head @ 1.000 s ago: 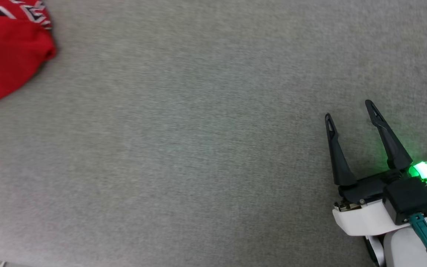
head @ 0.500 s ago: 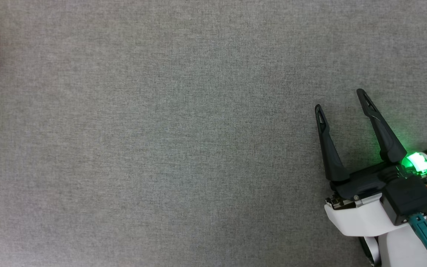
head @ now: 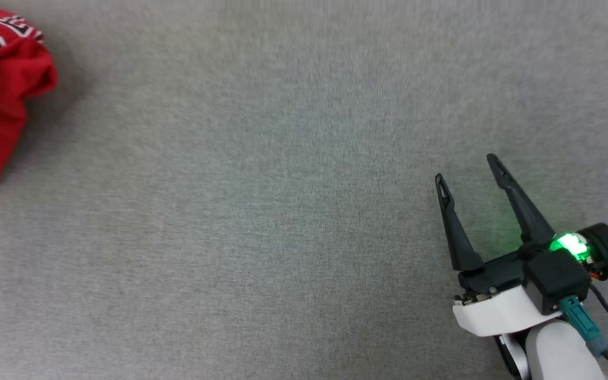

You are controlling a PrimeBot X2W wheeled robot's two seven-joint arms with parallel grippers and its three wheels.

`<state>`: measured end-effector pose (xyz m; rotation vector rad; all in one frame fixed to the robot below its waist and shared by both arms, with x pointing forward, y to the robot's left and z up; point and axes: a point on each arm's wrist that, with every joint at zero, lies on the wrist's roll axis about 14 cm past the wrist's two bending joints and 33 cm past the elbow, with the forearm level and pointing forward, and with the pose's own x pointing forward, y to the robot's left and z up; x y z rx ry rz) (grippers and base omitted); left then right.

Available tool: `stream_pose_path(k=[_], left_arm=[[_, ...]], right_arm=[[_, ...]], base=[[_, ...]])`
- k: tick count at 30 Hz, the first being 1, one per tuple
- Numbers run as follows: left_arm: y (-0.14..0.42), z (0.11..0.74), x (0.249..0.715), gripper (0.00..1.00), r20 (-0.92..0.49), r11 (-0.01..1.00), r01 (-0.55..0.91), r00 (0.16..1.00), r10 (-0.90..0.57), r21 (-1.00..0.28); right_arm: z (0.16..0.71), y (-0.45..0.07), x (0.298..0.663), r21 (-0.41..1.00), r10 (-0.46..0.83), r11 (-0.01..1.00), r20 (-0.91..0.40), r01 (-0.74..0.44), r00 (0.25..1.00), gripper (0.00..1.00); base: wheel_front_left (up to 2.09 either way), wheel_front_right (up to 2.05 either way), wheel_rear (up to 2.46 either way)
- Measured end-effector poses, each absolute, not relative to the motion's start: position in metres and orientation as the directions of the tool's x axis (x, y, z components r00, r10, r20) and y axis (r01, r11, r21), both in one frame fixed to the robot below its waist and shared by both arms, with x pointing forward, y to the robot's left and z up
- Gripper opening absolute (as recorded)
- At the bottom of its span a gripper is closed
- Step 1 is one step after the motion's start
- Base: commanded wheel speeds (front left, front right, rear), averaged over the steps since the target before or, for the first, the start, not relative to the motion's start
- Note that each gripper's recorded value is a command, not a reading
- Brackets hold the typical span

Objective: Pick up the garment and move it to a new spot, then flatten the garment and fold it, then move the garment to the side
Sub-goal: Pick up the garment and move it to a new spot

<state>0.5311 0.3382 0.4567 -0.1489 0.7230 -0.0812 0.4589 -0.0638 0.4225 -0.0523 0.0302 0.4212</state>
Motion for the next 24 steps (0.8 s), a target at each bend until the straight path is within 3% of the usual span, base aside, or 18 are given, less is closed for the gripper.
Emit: stream_pose_path(k=[3, 8, 13, 16, 24], left_arm=[[0.312, 0.486, 0.523, 0.0, -0.568, 0.973, 0.103, 0.797, -0.205, -0.206], [0.293, 0.544, 0.508, 0.0, -0.411, 0.965, 0.201, 0.875, -0.255, -0.171], [0.255, 0.595, 0.493, 0.0, -0.244, 0.935, 0.322, 0.905, -0.35, -0.146], [0.221, 0.63, 0.492, 0.0, -0.119, 0.901, 0.413, 0.896, -0.428, -0.128], [0.098, 0.677, 0.497, 0.0, 0.118, 0.769, 0.63, 0.776, -0.62, -0.109]], right_arm=[[0.441, -0.065, 0.454, -0.014, 0.399, 0.917, -0.006, -0.399, 0.917, 1.0], [0.474, -0.064, 0.437, 0.01, 0.399, 0.917, 0.054, -0.4, 0.915, 1.0], [0.506, -0.068, 0.42, 0.003, 0.388, 0.92, 0.119, -0.391, 0.914, 1.0], [0.523, -0.078, 0.412, 0.001, 0.36, 0.931, 0.158, -0.364, 0.92, 1.0], [0.539, -0.118, 0.393, -0.014, 0.249, 0.968, 0.187, -0.251, 0.95, 1.0]], base=[[0.0, 0.0, 0.0], [0.0, 0.0, 0.0], [0.0, 0.0, 0.0], [0.0, 0.0, 0.0], [0.0, 0.0, 0.0]])
